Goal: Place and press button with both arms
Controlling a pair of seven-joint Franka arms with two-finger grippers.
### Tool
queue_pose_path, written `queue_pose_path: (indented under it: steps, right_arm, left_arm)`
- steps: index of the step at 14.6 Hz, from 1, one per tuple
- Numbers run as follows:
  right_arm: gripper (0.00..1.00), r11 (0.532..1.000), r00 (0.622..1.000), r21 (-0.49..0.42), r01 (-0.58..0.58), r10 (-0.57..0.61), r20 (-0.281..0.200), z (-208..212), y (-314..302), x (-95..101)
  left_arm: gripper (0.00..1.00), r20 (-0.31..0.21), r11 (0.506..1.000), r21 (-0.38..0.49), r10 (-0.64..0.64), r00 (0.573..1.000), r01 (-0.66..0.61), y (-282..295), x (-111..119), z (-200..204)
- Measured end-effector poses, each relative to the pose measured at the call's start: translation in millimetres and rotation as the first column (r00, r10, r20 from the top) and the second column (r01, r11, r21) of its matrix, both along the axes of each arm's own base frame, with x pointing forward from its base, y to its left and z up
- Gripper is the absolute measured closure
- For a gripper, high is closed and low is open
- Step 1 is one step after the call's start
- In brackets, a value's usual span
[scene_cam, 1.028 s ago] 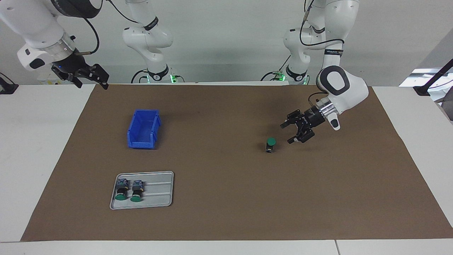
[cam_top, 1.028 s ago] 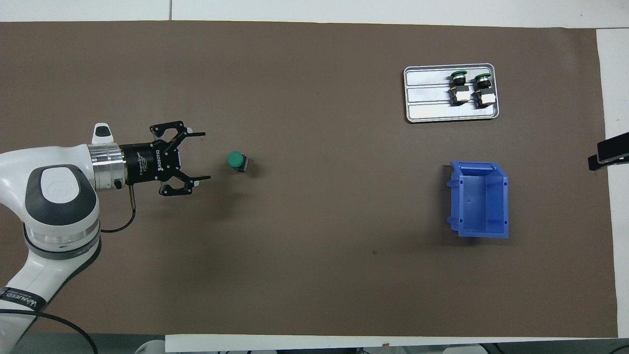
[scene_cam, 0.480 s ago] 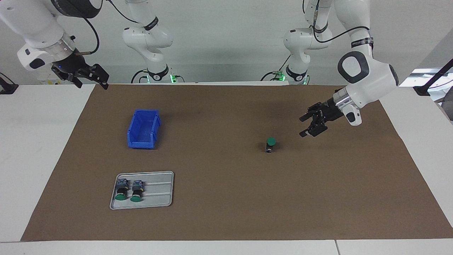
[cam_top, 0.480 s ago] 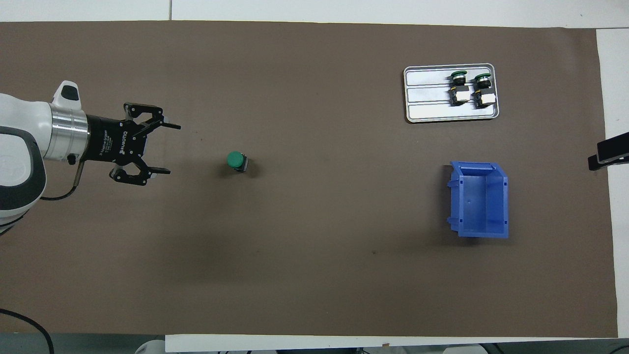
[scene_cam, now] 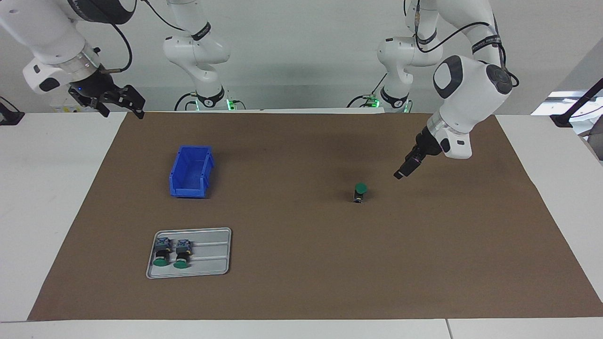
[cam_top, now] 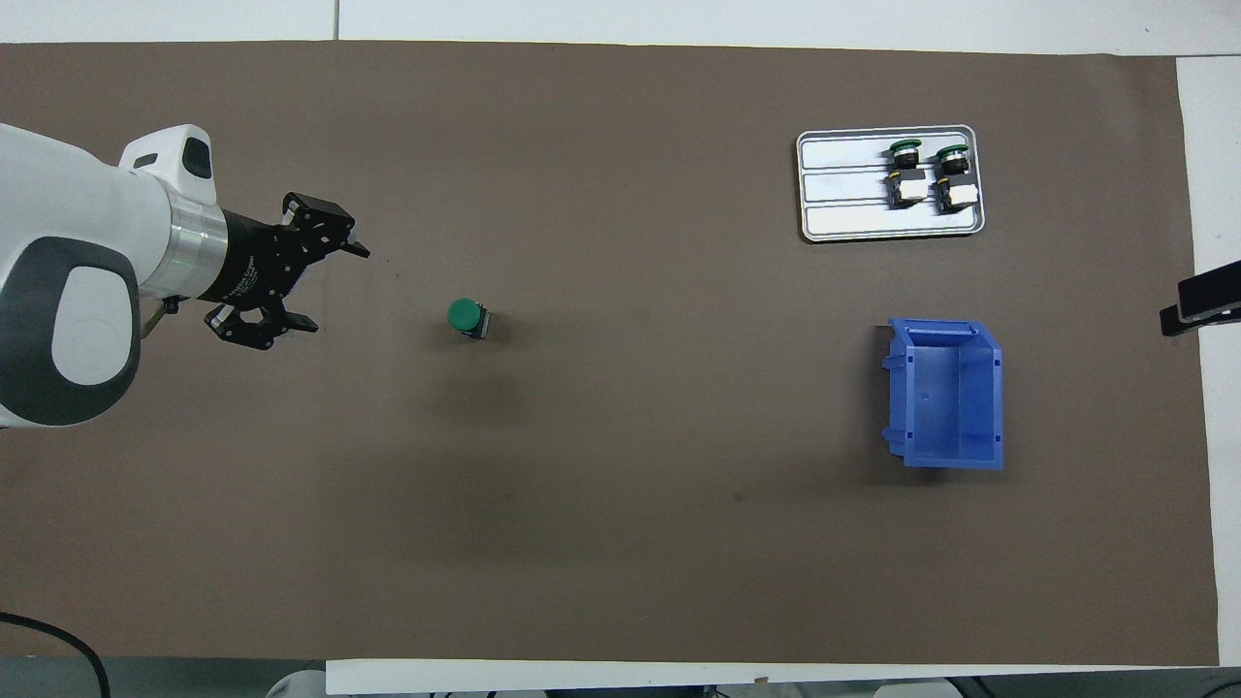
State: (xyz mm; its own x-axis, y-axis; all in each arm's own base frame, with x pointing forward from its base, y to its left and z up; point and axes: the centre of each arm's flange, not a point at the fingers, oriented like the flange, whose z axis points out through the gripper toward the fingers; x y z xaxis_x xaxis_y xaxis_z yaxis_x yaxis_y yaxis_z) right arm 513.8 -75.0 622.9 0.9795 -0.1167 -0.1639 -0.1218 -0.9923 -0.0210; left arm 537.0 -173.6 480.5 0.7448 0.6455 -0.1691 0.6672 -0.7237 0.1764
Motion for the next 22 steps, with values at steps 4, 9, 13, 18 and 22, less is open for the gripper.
queue_pose_path:
  steps: [4,9,13,18,22]
  right_arm:
    - [0.00,1.000,1.000,0.000,0.000,0.000,0.000,0,0,0.0]
    - [0.00,1.000,1.000,0.000,0.000,0.000,0.000,0,0,0.0]
    - [0.00,1.000,1.000,0.000,0.000,0.000,0.000,0,0,0.0]
    - [0.00,1.000,1.000,0.000,0.000,0.000,0.000,0,0,0.0]
    - [0.00,1.000,1.000,0.000,0.000,0.000,0.000,0,0,0.0]
  left_arm:
    - [0.29,0.033,0.982,0.123,-0.152,0.988,0.147,-34,-12,7]
    - [0.89,-0.003,0.934,0.143,-0.331,0.944,0.328,-90,-23,-15]
    - [0.99,-0.020,0.891,0.173,-0.423,0.906,0.420,-117,-16,-56]
    - [0.99,-0.022,0.879,0.187,-0.442,0.897,0.438,-123,-10,-82]
    - [0.99,-0.002,0.879,0.188,-0.446,0.895,0.439,-126,-9,-83]
